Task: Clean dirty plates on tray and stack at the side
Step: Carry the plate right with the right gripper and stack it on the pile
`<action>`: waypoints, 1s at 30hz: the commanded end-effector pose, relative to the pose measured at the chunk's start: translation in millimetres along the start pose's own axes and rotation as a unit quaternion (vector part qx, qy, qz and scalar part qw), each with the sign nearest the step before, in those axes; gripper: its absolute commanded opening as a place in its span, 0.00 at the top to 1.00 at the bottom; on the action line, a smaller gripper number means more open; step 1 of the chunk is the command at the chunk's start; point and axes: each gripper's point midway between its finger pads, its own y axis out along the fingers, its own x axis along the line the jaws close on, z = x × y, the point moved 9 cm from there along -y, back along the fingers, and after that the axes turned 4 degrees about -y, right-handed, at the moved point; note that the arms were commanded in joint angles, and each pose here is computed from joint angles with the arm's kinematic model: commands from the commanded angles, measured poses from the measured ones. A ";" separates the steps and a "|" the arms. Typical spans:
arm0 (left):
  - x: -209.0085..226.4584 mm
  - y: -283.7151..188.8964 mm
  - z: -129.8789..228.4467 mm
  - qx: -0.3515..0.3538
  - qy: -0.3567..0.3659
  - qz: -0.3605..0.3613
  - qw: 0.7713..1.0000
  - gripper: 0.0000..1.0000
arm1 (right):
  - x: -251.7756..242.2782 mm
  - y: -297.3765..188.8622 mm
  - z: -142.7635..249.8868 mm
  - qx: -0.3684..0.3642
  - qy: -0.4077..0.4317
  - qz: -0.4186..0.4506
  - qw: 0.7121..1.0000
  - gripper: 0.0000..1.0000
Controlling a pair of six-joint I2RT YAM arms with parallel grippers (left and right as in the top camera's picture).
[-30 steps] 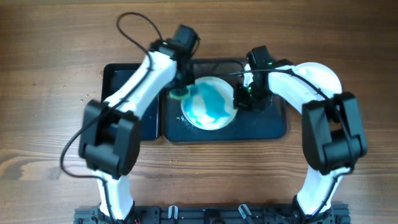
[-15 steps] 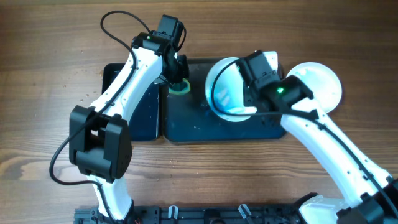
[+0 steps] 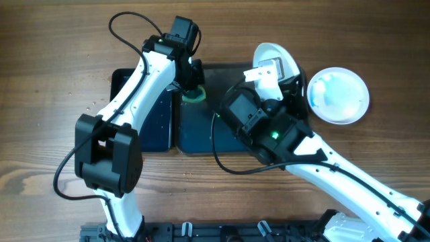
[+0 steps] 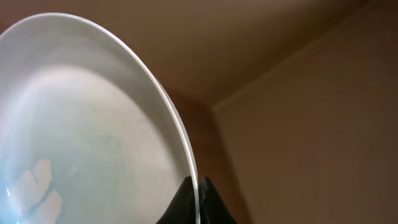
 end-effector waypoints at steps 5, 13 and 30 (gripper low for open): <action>-3.3 -7.2 -0.4 -0.002 -0.007 0.011 1.000 0.96 | 10.1 0.3 -1.1 0.017 0.038 -0.110 0.993 0.96; -2.7 -7.2 0.5 0.000 -0.007 0.010 1.000 0.96 | 26.0 68.4 25.7 0.205 0.203 -0.414 0.863 0.96; -1.8 -7.2 1.8 0.004 -0.007 0.007 1.000 0.96 | -65.1 232.9 213.0 0.437 0.414 -0.213 0.769 0.96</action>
